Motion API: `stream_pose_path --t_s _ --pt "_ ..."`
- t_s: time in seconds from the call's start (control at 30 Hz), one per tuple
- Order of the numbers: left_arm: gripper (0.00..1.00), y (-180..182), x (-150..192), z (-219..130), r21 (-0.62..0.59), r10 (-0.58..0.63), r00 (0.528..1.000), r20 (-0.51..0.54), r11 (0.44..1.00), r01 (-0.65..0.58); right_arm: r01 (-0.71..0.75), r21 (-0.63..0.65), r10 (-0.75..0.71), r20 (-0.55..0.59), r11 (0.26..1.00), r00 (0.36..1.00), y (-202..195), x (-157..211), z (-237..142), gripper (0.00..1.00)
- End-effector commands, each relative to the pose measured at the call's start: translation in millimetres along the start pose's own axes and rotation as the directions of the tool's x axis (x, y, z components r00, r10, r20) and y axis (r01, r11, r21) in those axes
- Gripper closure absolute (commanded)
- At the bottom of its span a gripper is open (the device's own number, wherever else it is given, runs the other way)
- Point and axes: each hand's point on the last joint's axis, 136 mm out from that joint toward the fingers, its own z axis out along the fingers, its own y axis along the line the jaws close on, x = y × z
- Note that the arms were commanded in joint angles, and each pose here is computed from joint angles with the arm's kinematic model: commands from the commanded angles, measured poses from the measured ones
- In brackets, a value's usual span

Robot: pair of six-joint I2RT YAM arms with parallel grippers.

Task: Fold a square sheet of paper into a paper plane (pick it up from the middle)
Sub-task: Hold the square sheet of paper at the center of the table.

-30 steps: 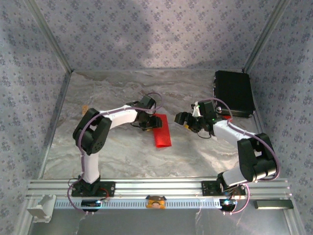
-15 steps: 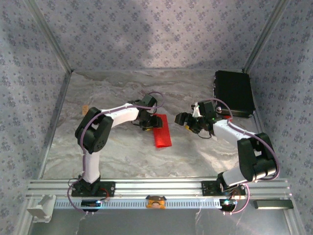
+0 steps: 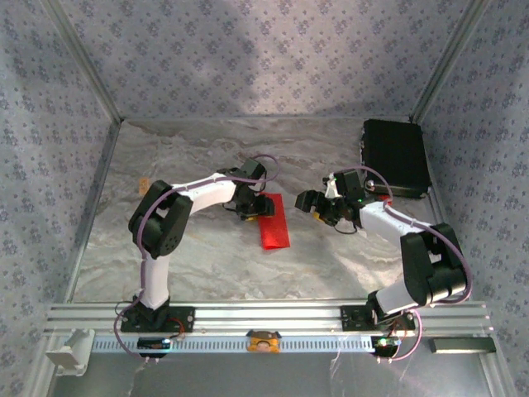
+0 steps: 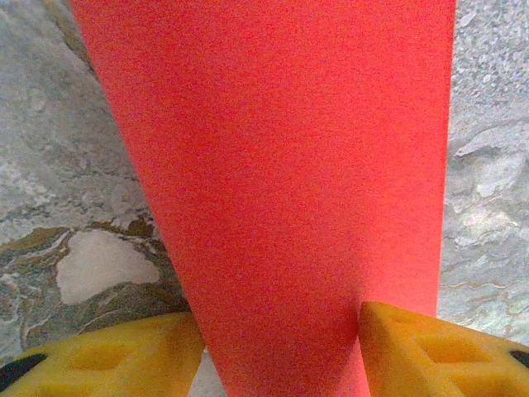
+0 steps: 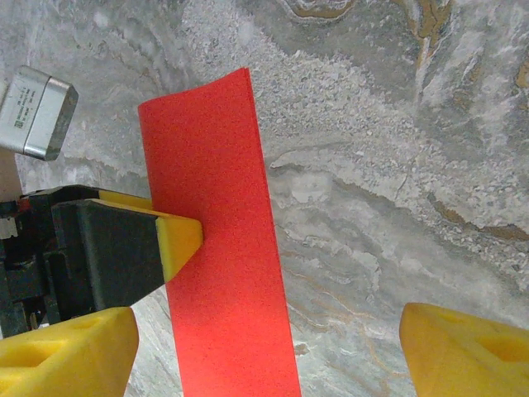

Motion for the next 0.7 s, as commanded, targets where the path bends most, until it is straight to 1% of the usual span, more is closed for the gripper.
stream_pose_path --t_s 0.0,0.3,0.67 --pt "0.43 51.7 24.5 43.0 -0.171 -0.012 0.996 -0.087 0.985 -0.003 0.017 0.015 -0.017 -0.003 1.0 1.0 3.0 -3.5 0.4 0.16" --pt "0.43 55.9 27.3 47.9 -0.186 -0.007 0.994 -0.106 0.982 -0.013 0.019 0.015 -0.019 -0.006 1.0 1.0 3.2 -2.8 0.9 0.16" --pt "0.43 58.2 28.6 49.9 -0.195 -0.015 0.994 -0.11 0.981 -0.007 0.019 -0.006 -0.019 -0.029 1.0 0.999 5.7 -0.4 5.7 0.18"
